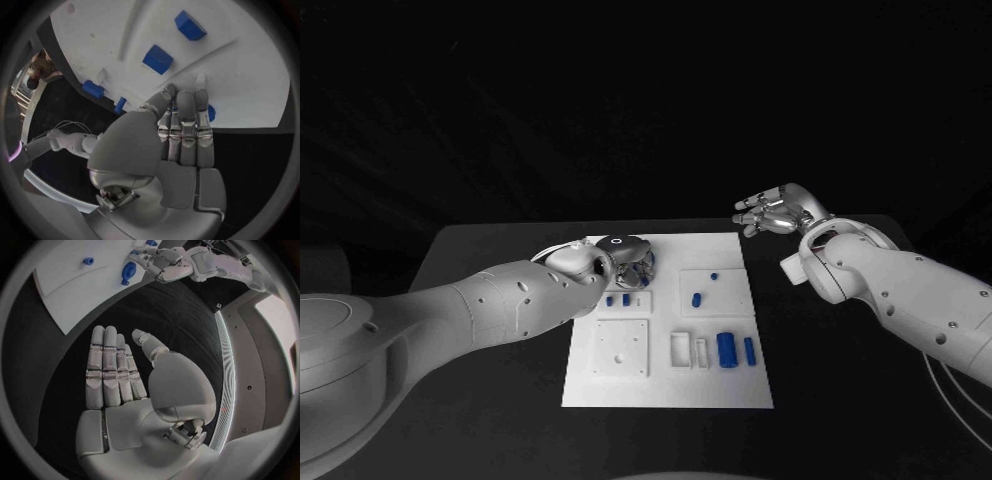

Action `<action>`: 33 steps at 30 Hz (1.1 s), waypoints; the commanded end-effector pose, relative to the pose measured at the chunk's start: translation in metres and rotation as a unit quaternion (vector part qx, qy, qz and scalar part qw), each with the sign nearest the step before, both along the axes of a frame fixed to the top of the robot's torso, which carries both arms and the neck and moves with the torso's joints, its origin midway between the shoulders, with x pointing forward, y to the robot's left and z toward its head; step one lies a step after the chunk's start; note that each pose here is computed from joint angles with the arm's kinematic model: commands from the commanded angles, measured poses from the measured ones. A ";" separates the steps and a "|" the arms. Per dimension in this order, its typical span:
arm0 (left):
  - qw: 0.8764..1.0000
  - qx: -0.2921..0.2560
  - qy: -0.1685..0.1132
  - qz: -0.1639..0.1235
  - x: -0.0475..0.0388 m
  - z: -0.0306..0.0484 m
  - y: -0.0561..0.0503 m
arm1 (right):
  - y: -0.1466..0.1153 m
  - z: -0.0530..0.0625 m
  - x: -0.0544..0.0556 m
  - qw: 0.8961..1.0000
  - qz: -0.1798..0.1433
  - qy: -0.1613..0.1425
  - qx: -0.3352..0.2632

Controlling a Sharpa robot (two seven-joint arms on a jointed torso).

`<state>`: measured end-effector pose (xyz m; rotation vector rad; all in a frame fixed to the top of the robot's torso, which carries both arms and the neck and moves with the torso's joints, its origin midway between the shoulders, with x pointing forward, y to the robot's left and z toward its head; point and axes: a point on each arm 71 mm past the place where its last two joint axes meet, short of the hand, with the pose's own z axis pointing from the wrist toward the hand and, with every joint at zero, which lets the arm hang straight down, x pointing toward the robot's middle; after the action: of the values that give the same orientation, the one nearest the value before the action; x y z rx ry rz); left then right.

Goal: Assemble the parts on the task board

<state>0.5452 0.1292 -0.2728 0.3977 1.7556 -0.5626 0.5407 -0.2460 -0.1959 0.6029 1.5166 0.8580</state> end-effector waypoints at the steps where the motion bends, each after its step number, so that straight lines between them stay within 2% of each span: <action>1: 1.000 -0.011 -0.003 0.006 -0.0019 -0.0007 0.002 | 0.002 0.000 0.000 1.000 0.008 0.000 0.001; 4: 0.999 -0.032 0.003 0.018 -0.0019 0.0032 0.006 | 0.001 0.000 0.000 1.000 0.008 0.000 0.001; 6: 0.997 -0.062 0.021 0.041 0.0002 0.0082 0.011 | 0.001 0.000 0.000 1.000 0.007 0.000 0.001; 11: 0.991 -0.110 0.037 0.071 0.0036 0.0201 0.022 | -0.001 0.000 0.000 1.000 0.006 0.001 0.000; 15: 0.985 -0.139 0.054 0.086 0.0040 0.0290 0.031 | -0.003 0.000 -0.001 1.000 0.005 0.001 -0.001; 18: 0.981 -0.152 0.078 0.090 0.0039 0.0340 0.036 | -0.003 0.000 -0.001 1.000 0.004 0.001 -0.001; 25: 0.980 -0.137 0.114 0.091 0.0041 0.0404 0.048 | -0.004 0.000 -0.001 1.000 0.004 0.002 -0.003; 33: 0.986 -0.101 0.101 0.087 0.0044 0.0412 0.060 | -0.005 0.000 -0.001 1.000 0.004 0.003 -0.004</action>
<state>0.5506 0.1904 -0.2301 -0.0034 1.8481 -0.6848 0.5403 -0.2526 -0.1959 0.6039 1.5190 0.8463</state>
